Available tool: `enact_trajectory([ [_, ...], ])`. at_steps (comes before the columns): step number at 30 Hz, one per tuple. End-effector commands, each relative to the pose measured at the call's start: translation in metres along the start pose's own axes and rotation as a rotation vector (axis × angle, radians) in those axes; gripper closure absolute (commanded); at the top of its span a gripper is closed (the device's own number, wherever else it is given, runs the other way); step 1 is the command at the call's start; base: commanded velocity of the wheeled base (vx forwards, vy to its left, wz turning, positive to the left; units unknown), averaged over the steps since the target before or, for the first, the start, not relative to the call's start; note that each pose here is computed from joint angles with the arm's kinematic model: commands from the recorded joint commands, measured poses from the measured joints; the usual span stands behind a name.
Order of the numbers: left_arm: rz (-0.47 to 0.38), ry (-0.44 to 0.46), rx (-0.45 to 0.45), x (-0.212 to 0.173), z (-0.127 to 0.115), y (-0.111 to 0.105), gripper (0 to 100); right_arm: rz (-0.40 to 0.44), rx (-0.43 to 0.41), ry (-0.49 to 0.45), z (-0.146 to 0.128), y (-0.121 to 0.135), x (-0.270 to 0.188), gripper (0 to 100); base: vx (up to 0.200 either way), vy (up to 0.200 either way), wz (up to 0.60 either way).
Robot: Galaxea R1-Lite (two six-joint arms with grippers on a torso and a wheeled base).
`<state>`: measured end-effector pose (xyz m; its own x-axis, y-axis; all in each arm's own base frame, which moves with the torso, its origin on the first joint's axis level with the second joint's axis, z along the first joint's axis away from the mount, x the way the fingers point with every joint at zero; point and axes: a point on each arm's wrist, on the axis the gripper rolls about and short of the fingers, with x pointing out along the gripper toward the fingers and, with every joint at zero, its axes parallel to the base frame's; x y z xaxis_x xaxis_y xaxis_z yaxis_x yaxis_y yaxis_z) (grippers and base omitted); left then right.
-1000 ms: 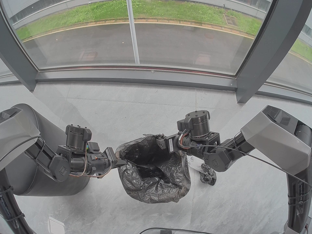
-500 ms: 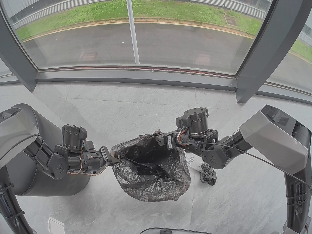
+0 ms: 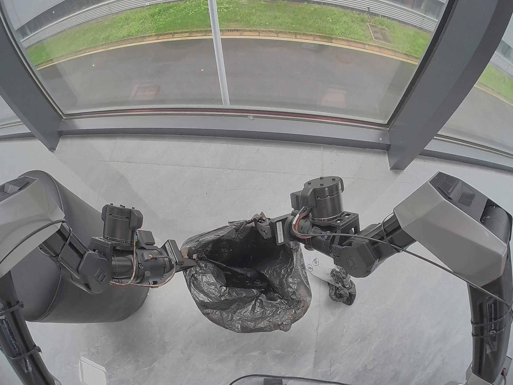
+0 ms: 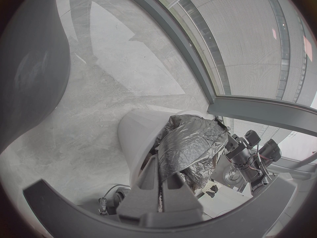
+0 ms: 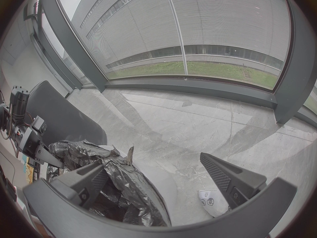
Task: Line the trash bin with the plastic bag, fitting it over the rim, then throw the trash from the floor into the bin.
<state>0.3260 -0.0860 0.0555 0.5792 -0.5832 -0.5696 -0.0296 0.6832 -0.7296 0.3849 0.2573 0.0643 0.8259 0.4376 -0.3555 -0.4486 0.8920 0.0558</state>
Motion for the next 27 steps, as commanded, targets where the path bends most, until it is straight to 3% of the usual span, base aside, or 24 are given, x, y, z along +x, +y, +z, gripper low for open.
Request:
enact_trajectory([
  [1,0.004,0.0,-0.001,0.0006,0.0,0.0007,100,-0.001,0.001,-0.005,0.002,-0.0008,-0.0011,0,0.0,0.0,0.0],
  [7,0.006,0.002,-0.001,0.0007,0.0,0.0007,100,-0.001,0.001,-0.005,0.002,-0.0008,-0.0011,0,0.0,0.0,0.0],
  [8,0.006,0.002,-0.001,0.0007,0.0,0.0007,0,-0.001,0.001,-0.005,0.002,-0.0008,-0.0011,0,0.0,0.0,0.0],
  [27,0.009,-0.016,0.022,0.0044,0.0013,0.0031,0,-0.004,0.005,-0.011,0.001,-0.0022,0.0009,0,0.0,0.0,0.0],
])
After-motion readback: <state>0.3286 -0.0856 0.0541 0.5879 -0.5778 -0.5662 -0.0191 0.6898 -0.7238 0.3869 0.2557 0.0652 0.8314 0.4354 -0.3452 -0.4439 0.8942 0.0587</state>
